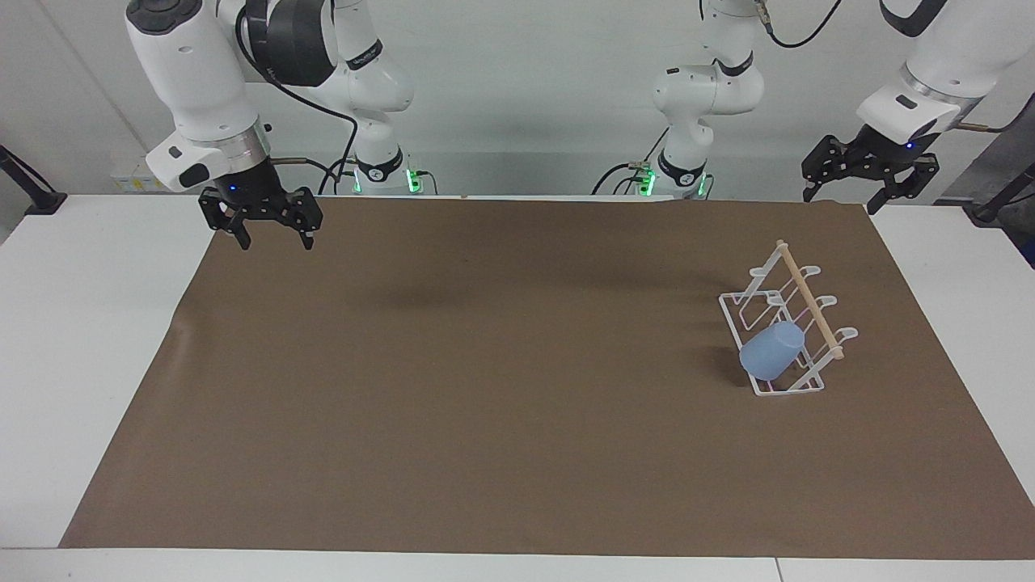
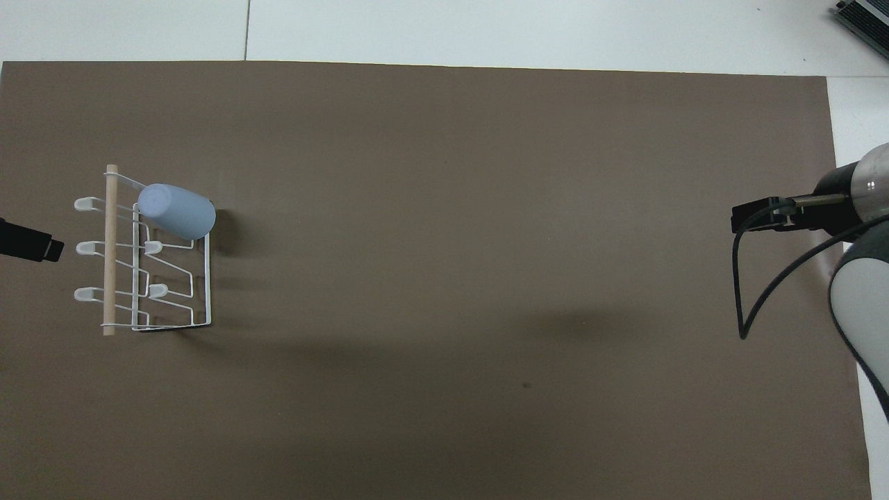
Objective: Hang cup on cup holder
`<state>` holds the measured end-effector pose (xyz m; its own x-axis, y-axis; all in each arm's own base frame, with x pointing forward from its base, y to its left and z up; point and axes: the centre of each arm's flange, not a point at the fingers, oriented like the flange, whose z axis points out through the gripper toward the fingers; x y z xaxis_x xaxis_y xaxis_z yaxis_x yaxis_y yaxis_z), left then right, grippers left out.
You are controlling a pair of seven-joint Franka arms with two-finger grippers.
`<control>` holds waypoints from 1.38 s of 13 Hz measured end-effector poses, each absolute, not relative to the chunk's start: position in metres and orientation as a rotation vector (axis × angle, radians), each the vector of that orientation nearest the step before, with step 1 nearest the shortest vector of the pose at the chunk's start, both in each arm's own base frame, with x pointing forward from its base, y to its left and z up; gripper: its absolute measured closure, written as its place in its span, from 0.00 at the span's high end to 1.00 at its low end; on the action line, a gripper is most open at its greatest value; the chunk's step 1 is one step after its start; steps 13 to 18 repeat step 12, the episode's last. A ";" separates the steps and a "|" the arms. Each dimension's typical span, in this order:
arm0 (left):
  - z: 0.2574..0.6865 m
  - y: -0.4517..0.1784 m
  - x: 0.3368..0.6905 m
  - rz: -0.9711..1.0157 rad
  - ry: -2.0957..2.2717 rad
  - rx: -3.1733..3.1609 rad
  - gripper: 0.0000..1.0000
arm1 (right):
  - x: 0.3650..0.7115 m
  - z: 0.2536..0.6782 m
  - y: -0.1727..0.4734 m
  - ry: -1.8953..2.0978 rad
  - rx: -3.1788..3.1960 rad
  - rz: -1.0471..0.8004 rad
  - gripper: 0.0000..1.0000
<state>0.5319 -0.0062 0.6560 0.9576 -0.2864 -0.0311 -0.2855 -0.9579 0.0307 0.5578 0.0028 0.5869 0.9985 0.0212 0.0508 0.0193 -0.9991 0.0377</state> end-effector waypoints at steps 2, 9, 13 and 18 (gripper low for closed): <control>0.657 -0.005 0.532 -0.053 -0.429 3.086 1.00 | 0.558 0.587 0.003 0.031 3.103 0.080 1.00; 0.659 -0.007 0.529 -0.060 -0.298 3.105 1.00 | 0.558 0.587 0.003 0.031 3.103 0.080 1.00; 0.659 -0.007 0.529 -0.060 -0.277 3.109 1.00 | 0.558 0.587 0.003 0.031 3.103 0.080 1.00; 0.659 -0.007 0.529 -0.060 -0.277 3.109 1.00 | 0.558 0.587 0.003 0.031 3.103 0.080 1.00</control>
